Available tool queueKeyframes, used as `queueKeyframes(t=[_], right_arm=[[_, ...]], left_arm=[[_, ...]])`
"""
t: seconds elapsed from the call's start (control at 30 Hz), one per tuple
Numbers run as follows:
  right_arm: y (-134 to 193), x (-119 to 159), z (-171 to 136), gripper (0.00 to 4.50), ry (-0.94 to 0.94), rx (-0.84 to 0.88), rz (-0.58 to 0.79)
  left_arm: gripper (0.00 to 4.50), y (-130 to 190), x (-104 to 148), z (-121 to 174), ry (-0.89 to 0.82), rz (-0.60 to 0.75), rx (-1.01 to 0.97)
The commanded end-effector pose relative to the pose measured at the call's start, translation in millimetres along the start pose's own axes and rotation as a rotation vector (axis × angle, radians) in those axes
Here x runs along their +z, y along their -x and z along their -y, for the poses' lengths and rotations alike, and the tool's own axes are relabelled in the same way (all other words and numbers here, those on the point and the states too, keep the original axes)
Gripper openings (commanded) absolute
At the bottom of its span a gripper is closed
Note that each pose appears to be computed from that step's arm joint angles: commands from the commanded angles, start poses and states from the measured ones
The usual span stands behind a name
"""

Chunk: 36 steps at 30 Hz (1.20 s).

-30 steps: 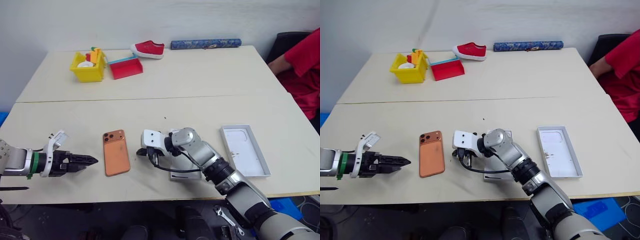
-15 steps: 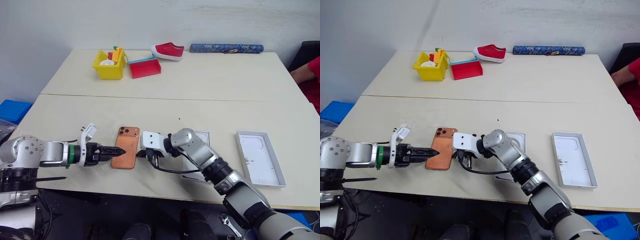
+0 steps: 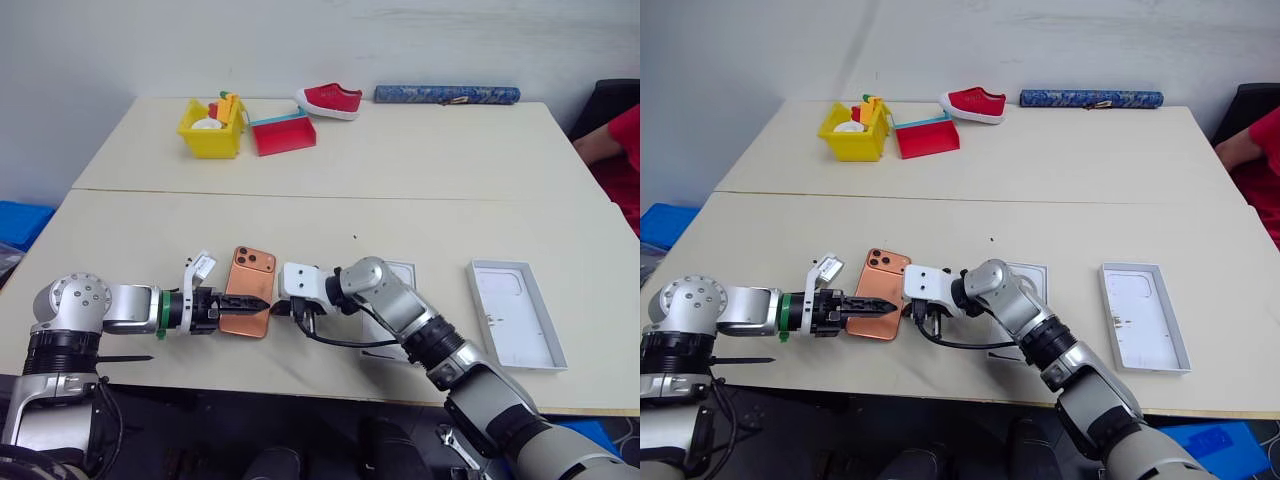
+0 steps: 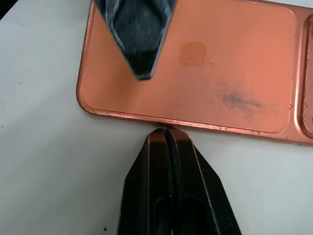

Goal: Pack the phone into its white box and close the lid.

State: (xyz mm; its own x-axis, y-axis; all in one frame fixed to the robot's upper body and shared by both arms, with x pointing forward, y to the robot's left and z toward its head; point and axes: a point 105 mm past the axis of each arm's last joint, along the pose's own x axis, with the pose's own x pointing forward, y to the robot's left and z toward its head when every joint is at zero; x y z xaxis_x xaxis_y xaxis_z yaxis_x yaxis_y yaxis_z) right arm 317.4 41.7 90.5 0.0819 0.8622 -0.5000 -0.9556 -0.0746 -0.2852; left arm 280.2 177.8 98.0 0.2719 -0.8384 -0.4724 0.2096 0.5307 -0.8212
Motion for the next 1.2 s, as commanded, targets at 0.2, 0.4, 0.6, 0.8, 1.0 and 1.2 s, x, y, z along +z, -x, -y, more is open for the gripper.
queueKeyframes(t=[0.2, 0.4, 0.6, 0.8, 1.0, 1.2], right_arm=[[13, 20, -4, 0.00, 0.061, -0.009, 0.117], [40, 49, 8, 0.00, 0.096, -0.094, 0.216], [107, 69, -5, 0.91, 0.049, -0.147, 0.282], [183, 48, -45, 2.97, -0.057, -0.274, 0.213], [228, 21, -70, 4.50, -0.174, -0.437, 0.083], [251, 8, -91, 4.50, -0.243, -0.554, 0.008]], left_arm=[[0.50, 13, -8, 9, 0.027, -0.014, -0.083], [0.11, 14, -7, 23, -0.018, 0.003, -0.153], [0.11, -4, -10, 53, -0.132, -0.046, -0.250], [0.11, -44, -11, 92, -0.218, -0.118, -0.394], [0.11, -83, -11, 110, -0.214, -0.179, -0.422], [0.11, -120, -24, 115, -0.195, -0.270, -0.383]])
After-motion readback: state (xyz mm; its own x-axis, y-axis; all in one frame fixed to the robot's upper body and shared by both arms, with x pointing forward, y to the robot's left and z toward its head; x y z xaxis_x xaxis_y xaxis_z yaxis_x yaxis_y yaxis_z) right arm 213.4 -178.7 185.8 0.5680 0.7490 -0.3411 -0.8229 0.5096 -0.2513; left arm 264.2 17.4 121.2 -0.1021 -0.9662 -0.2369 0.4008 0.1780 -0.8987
